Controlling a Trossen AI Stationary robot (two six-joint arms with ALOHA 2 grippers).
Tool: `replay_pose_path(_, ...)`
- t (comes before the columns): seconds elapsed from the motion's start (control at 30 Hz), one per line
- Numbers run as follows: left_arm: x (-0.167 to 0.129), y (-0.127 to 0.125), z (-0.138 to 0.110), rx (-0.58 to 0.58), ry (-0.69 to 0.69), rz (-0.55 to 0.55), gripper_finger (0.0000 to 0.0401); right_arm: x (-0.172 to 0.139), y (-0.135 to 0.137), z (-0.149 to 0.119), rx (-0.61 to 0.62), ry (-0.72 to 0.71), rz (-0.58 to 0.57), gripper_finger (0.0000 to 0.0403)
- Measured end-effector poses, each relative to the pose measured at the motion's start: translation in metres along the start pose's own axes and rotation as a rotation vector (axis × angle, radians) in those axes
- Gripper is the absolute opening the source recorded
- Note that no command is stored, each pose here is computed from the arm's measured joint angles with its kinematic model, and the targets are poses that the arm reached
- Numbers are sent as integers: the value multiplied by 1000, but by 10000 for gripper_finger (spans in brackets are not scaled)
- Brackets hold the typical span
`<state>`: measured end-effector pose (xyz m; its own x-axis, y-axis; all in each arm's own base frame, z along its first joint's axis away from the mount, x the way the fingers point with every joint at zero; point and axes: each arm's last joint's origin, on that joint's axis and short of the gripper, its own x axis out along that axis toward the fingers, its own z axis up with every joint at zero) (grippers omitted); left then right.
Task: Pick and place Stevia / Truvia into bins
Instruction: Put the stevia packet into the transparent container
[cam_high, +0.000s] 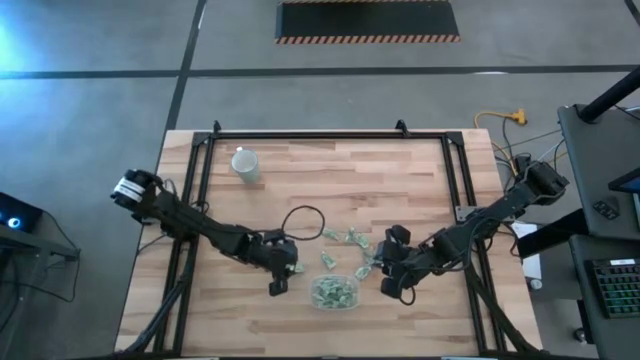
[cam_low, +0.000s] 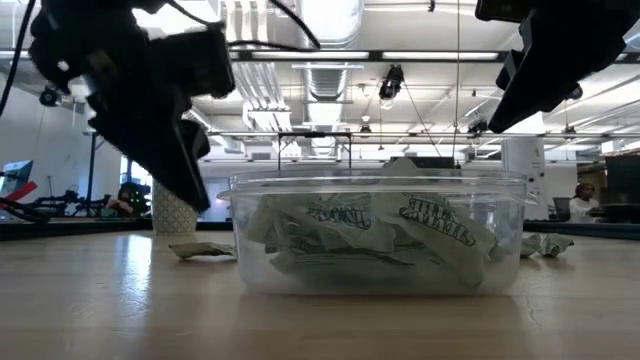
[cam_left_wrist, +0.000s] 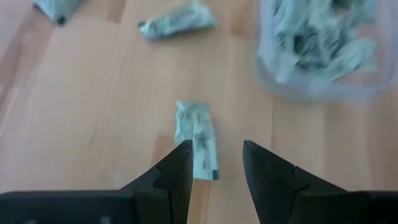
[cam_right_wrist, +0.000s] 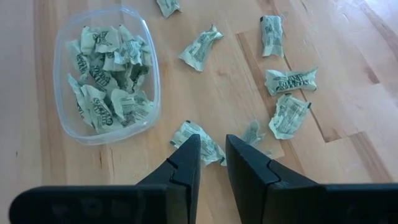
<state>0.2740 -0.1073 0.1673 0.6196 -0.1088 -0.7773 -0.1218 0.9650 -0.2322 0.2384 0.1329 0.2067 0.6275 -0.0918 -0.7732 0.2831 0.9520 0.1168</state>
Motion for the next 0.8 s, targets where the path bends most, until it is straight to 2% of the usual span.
replay_pose_path(0.8,24,6,-16,11,79,58,123,0,1,1,7,-12,11,68)
